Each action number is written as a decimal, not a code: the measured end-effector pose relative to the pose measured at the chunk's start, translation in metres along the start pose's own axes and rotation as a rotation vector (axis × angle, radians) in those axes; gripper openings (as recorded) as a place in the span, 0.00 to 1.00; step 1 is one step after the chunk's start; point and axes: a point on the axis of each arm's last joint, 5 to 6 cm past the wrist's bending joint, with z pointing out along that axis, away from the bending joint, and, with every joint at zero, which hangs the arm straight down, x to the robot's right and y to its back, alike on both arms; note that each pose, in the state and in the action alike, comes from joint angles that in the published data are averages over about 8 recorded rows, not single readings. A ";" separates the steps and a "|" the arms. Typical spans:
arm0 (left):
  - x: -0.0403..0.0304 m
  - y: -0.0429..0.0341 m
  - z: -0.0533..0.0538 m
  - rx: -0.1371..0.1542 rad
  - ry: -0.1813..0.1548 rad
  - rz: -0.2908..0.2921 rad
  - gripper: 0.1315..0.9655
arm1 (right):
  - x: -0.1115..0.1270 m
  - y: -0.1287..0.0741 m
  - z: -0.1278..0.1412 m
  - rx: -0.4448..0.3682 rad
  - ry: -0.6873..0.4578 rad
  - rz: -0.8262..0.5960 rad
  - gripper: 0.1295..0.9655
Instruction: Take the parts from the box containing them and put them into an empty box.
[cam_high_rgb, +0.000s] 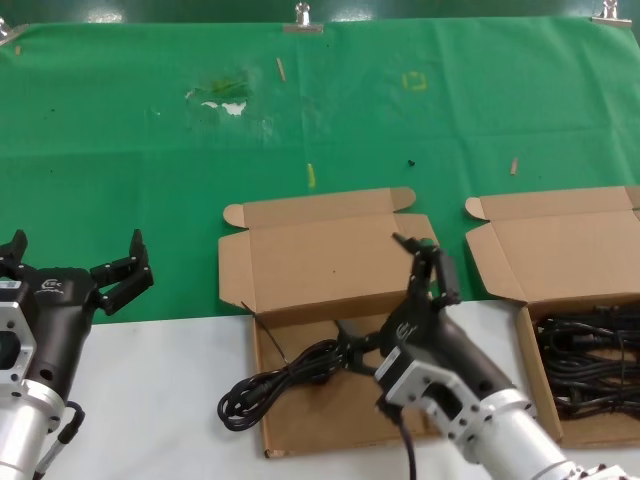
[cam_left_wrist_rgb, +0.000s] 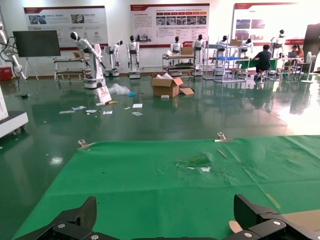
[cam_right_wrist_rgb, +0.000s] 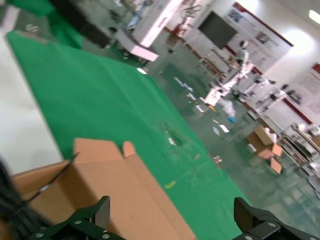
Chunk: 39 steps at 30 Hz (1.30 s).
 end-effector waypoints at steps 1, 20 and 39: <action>0.0000 0.0000 0.000 0.000 0.000 0.000 1.00 | 0.002 0.001 0.001 0.001 0.010 0.015 0.82; 0.0000 0.0000 0.000 0.000 0.000 0.000 1.00 | 0.040 0.023 0.011 0.024 0.174 0.303 0.99; 0.0000 0.0000 0.000 0.000 0.000 0.000 1.00 | 0.071 0.059 0.005 0.025 0.307 0.575 1.00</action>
